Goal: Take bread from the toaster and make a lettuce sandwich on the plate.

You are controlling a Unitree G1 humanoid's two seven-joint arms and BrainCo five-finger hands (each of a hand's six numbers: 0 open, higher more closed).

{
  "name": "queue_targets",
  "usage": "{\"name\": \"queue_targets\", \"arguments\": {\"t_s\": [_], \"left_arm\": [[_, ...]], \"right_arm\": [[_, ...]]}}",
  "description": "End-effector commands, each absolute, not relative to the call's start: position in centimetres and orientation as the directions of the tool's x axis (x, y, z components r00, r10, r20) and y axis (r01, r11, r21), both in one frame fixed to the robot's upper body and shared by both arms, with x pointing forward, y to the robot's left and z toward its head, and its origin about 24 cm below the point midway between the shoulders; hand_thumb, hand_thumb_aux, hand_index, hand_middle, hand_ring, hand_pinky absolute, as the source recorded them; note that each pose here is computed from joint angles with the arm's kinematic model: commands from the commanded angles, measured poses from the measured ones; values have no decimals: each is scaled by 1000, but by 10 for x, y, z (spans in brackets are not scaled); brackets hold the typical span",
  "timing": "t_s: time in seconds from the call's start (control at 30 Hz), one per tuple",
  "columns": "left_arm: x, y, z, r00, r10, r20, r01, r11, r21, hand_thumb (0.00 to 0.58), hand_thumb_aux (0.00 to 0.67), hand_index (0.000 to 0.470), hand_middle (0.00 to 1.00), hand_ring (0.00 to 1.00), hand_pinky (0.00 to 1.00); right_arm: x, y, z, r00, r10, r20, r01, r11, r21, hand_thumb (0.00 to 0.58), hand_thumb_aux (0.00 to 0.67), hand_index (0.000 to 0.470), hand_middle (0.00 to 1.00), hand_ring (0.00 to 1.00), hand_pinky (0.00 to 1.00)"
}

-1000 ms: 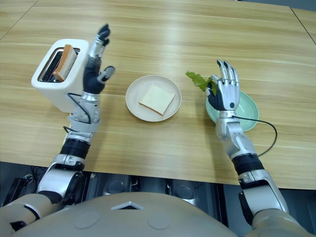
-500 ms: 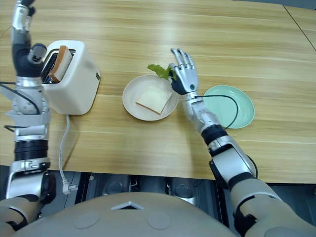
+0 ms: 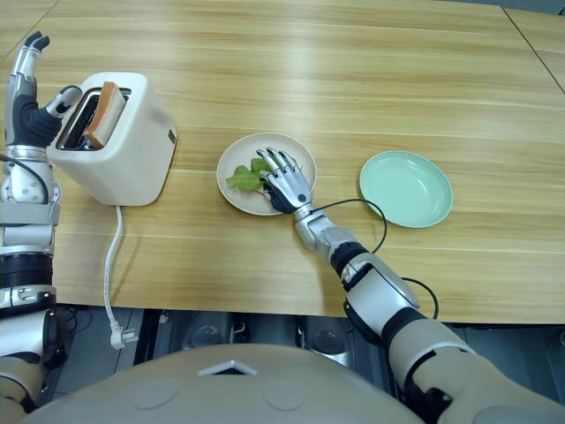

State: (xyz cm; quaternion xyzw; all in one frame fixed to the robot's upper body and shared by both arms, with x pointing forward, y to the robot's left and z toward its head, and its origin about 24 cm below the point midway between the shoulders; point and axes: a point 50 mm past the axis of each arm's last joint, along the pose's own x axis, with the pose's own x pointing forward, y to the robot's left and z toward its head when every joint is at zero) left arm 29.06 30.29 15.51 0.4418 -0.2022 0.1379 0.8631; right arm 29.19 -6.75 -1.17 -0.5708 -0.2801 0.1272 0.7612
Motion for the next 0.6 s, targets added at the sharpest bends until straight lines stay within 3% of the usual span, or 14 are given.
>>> {"name": "queue_targets", "arguments": {"t_s": [0.03, 0.07, 0.1, 0.13, 0.17, 0.6], "left_arm": [[289, 310, 141, 932, 50, 359, -325, 549, 770, 0, 0, 0, 0, 0, 0], [288, 312, 140, 938, 50, 343, -315, 538, 782, 0, 0, 0, 0, 0, 0], [288, 313, 138, 945, 48, 325, -300, 528, 794, 0, 0, 0, 0, 0, 0], [288, 314, 136, 951, 44, 306, -283, 521, 805, 0, 0, 0, 0, 0, 0], [287, 314, 133, 958, 36, 286, -263, 515, 816, 0, 0, 0, 0, 0, 0], [277, 327, 117, 991, 18, 129, -123, 461, 879, 0, 0, 0, 0, 0, 0]], "right_arm": [[289, -71, -14, 811, 513, 280, 123, 319, -940, 579, 641, 440, 0, 0, 0], [289, -72, -14, 814, 509, 280, 124, 318, -940, 545, 504, 346, 0, 0, 0], [289, -73, -14, 817, 505, 280, 124, 319, -940, 316, 218, 150, 0, 0, 0], [289, -73, -14, 819, 501, 280, 125, 320, -939, 316, 218, 150, 0, 0, 0], [289, -74, -15, 821, 498, 280, 125, 321, -939, 0, 0, 0, 0, 0, 0], [293, -82, -10, 845, 428, 321, 157, 375, -914, 0, 0, 0, 0, 0, 0]]}}
